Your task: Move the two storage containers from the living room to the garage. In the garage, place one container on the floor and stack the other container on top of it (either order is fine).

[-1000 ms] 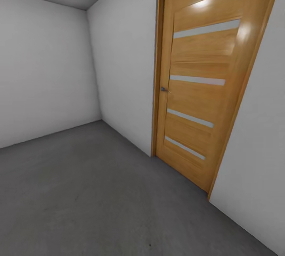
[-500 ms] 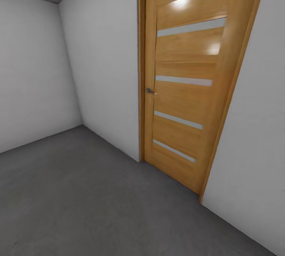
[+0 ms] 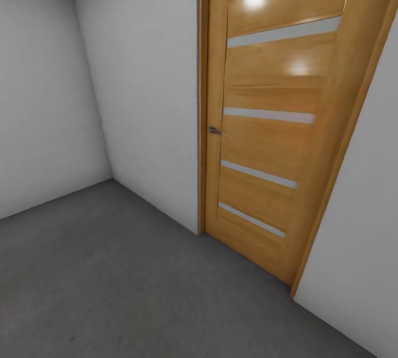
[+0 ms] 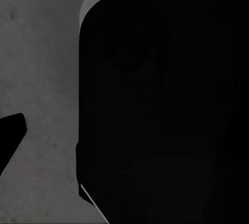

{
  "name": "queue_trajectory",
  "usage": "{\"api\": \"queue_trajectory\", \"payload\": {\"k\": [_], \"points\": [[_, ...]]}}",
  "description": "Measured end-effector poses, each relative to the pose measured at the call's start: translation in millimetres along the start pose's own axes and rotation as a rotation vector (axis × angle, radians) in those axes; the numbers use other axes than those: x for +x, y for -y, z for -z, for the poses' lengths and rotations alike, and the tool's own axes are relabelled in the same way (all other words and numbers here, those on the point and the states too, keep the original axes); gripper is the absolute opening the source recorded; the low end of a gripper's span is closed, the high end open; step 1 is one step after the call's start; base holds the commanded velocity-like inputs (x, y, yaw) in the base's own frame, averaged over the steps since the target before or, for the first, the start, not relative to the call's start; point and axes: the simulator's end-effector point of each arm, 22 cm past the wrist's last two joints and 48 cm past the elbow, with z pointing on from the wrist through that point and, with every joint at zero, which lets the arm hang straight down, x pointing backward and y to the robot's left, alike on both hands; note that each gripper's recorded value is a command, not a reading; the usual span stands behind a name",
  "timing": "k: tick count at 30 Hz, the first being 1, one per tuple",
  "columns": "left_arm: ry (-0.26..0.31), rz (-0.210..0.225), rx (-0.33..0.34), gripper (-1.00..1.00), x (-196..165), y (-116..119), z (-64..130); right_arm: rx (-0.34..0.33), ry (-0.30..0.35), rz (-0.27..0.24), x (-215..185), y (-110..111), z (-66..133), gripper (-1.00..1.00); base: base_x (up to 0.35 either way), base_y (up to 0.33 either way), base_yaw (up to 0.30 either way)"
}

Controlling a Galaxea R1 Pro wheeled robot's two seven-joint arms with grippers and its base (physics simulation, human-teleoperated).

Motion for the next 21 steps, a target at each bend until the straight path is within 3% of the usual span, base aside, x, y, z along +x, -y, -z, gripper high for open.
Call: {"api": "queue_trajectory", "payload": {"k": [9,14,21], "points": [[0.000,0.000,0.001,1.00,-0.2,0.1,0.0,-0.004,0.003,0.010,-0.8,-2.1,0.0,1.00,0.283,0.237,-0.047],[0.001,0.000,0.000,1.00,-0.4,-0.1,0.0,-0.003,-0.001,0.006,-0.1,-2.4,-0.1,1.00,0.215,0.240,-0.257],[0.000,0.000,-0.001,1.00,-0.5,-0.2,-0.1,0.004,0.001,-0.012,-0.4,-0.8,-0.1,1.00,0.033,0.043,-0.292]]}}
